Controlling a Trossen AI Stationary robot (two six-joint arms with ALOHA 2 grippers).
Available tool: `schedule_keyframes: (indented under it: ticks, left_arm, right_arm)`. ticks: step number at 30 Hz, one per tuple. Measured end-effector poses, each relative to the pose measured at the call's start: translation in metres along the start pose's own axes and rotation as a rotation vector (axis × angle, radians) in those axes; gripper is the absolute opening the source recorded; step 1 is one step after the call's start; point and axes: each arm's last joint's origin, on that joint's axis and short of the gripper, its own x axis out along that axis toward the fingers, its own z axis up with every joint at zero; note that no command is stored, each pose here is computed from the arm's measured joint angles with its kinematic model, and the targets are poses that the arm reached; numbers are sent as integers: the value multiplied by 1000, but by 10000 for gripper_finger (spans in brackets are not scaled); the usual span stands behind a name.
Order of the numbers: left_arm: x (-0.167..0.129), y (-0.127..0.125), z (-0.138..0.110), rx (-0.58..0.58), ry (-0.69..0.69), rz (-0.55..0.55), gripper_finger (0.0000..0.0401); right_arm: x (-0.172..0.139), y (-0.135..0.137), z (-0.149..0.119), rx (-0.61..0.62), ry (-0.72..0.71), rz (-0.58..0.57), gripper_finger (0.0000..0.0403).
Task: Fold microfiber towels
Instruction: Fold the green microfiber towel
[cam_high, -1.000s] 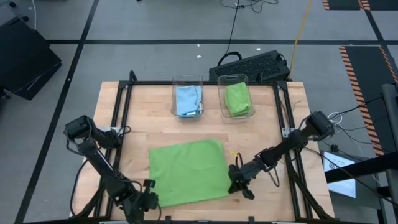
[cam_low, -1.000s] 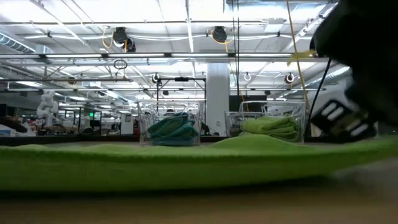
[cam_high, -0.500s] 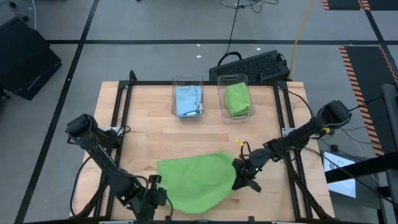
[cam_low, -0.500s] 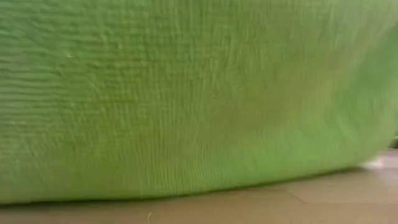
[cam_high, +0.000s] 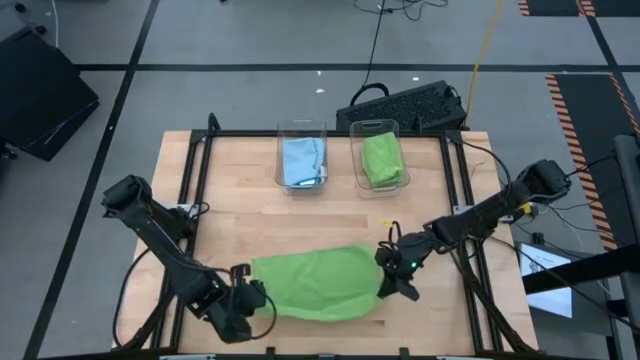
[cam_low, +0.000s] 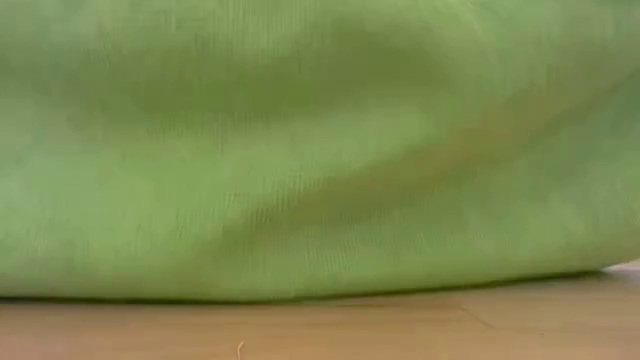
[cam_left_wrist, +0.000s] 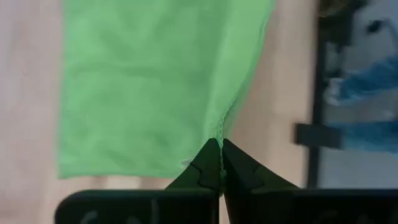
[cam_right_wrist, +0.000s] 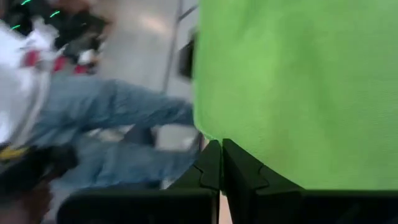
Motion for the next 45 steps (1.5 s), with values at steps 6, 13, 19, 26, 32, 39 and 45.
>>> schedule_keyframes:
  ticks: [6, 13, 19, 26, 32, 39, 45]
  left_arm:
    - [13, 19, -2, -25, 42, 102, 5]
    - [34, 41, -7, -110, 78, 170, 3]
    - [45, 50, -6, -169, 56, 169, 10]
    - [56, 58, -13, -252, 49, 177, 12]
    - [61, 62, -17, -290, 52, 189, 4]
    - [68, 69, -26, -384, 57, 214, 8]
    - [74, 75, -30, -401, 56, 218, 13]
  right_arm:
    - [-8, -21, 7, -16, -87, -219, 2]
    - [-20, -41, 18, -37, -107, -322, 2]
    - [-26, -51, 24, -27, -145, -399, 2]
    - [-30, -55, 27, -57, -154, -418, 2]
    - [-33, -59, 27, -43, -153, -449, 2]
    - [-33, -68, 17, 4, -139, -482, 2]
    - [-33, -72, 12, 15, -133, -497, 2]
